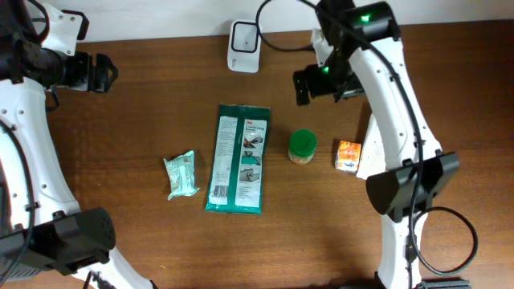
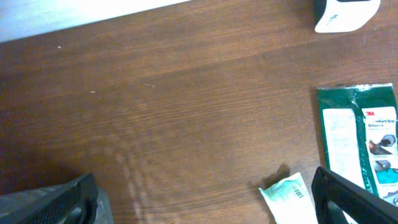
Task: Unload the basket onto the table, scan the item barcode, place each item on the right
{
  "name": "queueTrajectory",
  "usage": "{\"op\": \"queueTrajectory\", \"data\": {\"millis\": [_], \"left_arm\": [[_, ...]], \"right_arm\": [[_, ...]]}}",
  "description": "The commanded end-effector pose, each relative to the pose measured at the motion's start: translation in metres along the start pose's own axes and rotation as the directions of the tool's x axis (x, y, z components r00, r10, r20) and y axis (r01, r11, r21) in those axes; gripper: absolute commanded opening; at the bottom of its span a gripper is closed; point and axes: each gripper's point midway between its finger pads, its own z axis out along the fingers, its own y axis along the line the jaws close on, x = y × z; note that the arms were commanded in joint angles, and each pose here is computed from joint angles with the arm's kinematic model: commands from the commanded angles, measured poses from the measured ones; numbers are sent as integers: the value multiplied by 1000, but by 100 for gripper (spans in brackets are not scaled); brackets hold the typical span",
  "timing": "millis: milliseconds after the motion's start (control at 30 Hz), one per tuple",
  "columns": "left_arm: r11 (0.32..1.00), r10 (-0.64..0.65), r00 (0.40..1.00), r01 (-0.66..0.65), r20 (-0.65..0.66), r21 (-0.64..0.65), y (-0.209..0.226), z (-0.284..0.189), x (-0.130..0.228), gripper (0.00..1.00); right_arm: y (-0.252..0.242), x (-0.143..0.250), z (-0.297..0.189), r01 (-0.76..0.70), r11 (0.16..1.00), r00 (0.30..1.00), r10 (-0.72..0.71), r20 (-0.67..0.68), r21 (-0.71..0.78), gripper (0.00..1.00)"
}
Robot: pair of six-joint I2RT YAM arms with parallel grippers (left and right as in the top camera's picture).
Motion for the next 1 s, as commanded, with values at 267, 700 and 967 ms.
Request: {"op": "queueTrajectory", "data": {"millis": [267,700,967], "left_arm": [[1000,14,1000,-14,-4,16,-1,4,1,99],[1000,15,1000,-15,-4,16,-1,4,1,99],[1000,14,1000,-14,-4,16,-1,4,1,99]], "right_arm": [[28,27,87,13,997,991,-3,-135,75,95],[14,49,141,-102,985,975,127,-181,139,86],[23,16,113,151,985,985,-143,-97,80,56]]}}
